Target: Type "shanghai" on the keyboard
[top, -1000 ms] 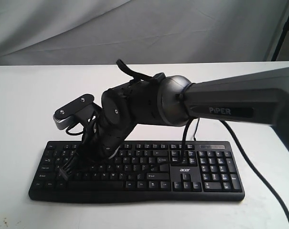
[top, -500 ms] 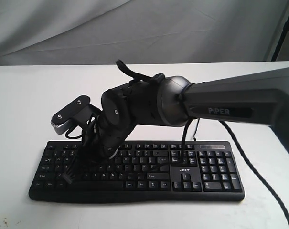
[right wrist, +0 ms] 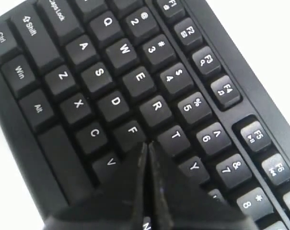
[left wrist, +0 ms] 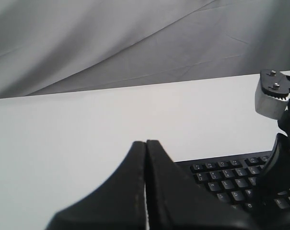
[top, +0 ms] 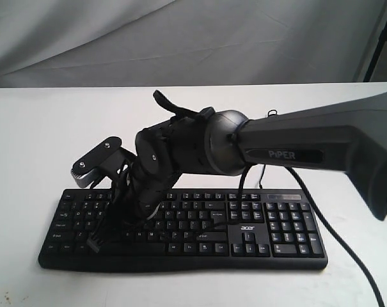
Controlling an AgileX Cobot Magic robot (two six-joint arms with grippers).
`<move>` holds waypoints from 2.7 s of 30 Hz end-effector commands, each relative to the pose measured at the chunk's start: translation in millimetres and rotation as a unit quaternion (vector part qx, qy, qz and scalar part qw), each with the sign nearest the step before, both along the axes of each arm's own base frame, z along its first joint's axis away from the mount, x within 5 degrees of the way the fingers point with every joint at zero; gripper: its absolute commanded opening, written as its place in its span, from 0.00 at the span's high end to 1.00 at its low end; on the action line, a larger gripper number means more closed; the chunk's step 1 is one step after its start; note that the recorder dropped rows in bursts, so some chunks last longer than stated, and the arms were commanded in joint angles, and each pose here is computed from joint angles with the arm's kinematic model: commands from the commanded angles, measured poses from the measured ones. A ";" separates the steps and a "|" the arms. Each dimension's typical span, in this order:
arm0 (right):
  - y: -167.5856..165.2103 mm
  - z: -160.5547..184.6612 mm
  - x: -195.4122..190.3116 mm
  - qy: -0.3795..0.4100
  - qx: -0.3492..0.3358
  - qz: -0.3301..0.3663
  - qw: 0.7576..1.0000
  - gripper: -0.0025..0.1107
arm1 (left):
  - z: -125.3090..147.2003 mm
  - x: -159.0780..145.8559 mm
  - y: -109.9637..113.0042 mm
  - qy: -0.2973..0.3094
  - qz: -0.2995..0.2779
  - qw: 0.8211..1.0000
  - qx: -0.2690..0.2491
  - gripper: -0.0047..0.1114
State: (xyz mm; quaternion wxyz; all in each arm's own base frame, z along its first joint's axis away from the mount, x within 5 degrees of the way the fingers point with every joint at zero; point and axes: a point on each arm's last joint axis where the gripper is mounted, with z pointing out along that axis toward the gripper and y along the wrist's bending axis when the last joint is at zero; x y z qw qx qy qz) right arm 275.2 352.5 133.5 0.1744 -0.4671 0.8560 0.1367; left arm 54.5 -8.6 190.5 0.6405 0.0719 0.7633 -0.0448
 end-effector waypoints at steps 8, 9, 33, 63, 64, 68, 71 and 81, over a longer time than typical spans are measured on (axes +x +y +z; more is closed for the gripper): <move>8.3 -8.1 -6.9 0.000 0.000 0.010 1.000 0.98 | -0.7 0.0 -0.1 -0.003 -0.001 1.000 0.001 0.96; 8.3 -8.1 -6.9 0.000 0.000 0.010 1.000 0.98 | -0.7 0.0 -0.1 -0.003 -0.001 1.000 0.001 0.96; -20.8 23.7 -21.5 -0.046 0.077 -0.068 0.994 0.98 | -0.7 0.0 -0.1 -0.003 -0.001 1.000 0.001 0.96; -26.0 -9.9 -22.4 -0.068 0.048 -0.042 0.996 0.98 | -0.7 0.0 -0.1 -0.003 -0.001 1.000 0.001 0.96; -25.9 -9.7 -22.3 -0.068 0.049 -0.042 0.996 0.98 | -0.7 0.0 -0.1 -0.003 -0.001 1.000 0.001 0.96; -25.9 -9.7 -22.3 -0.068 0.049 -0.042 0.996 0.98 | -0.7 0.0 -0.1 -0.003 -0.001 1.000 0.001 0.96; -25.9 -9.7 -22.3 -0.068 0.049 -0.042 0.996 0.98 | -0.7 0.0 -0.1 -0.003 -0.001 1.000 0.001 0.96; -25.4 -14.0 -21.9 -0.067 0.046 -0.041 0.996 0.98 | -0.7 0.0 -0.1 -0.003 -0.001 1.000 0.001 0.96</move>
